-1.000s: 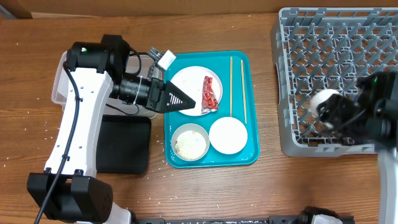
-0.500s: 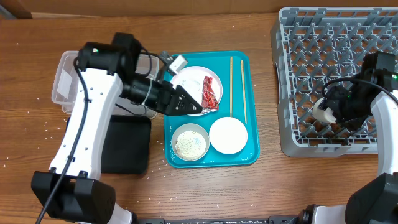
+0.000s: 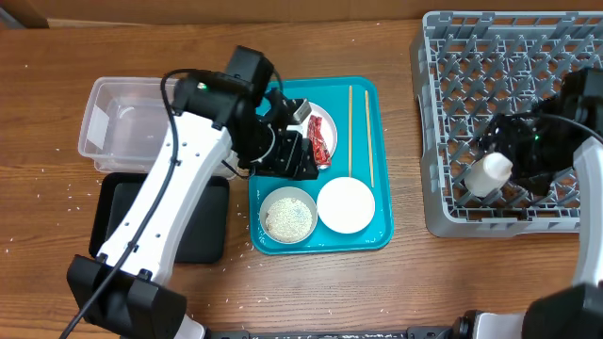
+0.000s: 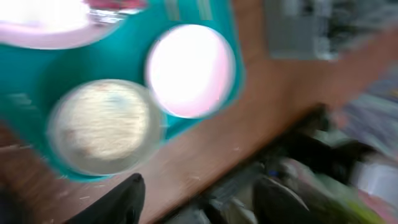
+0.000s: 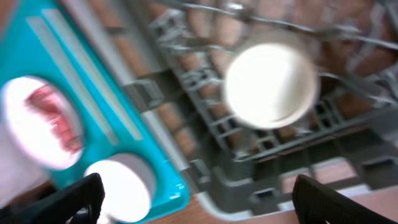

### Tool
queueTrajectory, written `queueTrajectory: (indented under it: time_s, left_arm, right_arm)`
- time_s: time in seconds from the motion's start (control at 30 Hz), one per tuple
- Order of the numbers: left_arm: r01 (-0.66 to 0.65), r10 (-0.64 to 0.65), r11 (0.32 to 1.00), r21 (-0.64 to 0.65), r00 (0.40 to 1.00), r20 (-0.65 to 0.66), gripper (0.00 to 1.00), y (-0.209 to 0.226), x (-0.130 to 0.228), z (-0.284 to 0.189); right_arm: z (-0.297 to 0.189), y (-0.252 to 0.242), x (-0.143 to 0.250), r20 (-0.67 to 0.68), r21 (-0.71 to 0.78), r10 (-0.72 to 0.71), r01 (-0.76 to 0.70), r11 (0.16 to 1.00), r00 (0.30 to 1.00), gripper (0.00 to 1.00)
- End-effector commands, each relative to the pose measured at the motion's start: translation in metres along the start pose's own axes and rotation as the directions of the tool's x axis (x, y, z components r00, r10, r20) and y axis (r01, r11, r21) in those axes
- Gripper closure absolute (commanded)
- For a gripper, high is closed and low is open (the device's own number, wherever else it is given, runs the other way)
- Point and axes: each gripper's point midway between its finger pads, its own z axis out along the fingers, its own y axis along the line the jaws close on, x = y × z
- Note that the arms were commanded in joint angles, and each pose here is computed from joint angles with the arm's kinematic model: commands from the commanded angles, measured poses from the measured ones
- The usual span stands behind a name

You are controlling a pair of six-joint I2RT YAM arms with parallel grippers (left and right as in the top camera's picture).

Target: Sort waste into correct bins and load items into the dishwasher

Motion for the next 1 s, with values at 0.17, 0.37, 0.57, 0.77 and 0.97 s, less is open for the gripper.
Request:
queueTrajectory:
  time_s: [0.17,0.37,0.57,0.77,0.97]
  left_arm:
    - [0.229,-0.166,0.843,-0.487,0.971,0.169,0.60,0.052,0.003,0.054]
    - [0.208,-0.151,0.850,-0.484,0.976,0.155,0.70,0.054,0.013,0.113]
    - [0.199,-0.081,0.839,-0.507,0.966,0.245,0.58,0.059,-0.011,0.110]
    - [0.168,-0.034,0.903,-0.396,0.946,0.323,0.45,0.077,-0.067,0.112]
    - [0.192,-0.131,0.961,-0.197,0.949,0.289,0.44,0.097,-0.095,0.141]
  right_arm:
    - [-0.065,0.072,0.048,0.124,-0.253,-0.217,0.243,0.936,0.968,0.01]
    - [-0.065,0.079,0.069,0.090,-0.253,-0.268,0.282,0.925,0.959,0.00]
    - [-0.064,0.080,0.071,0.085,-0.251,-0.271,0.284,0.925,0.959,0.00]
    - [-0.064,0.079,0.072,0.078,-0.249,-0.271,0.282,0.926,0.959,0.00]
    - [-0.063,0.081,0.074,0.075,-0.251,-0.279,0.288,0.924,0.957,0.00]
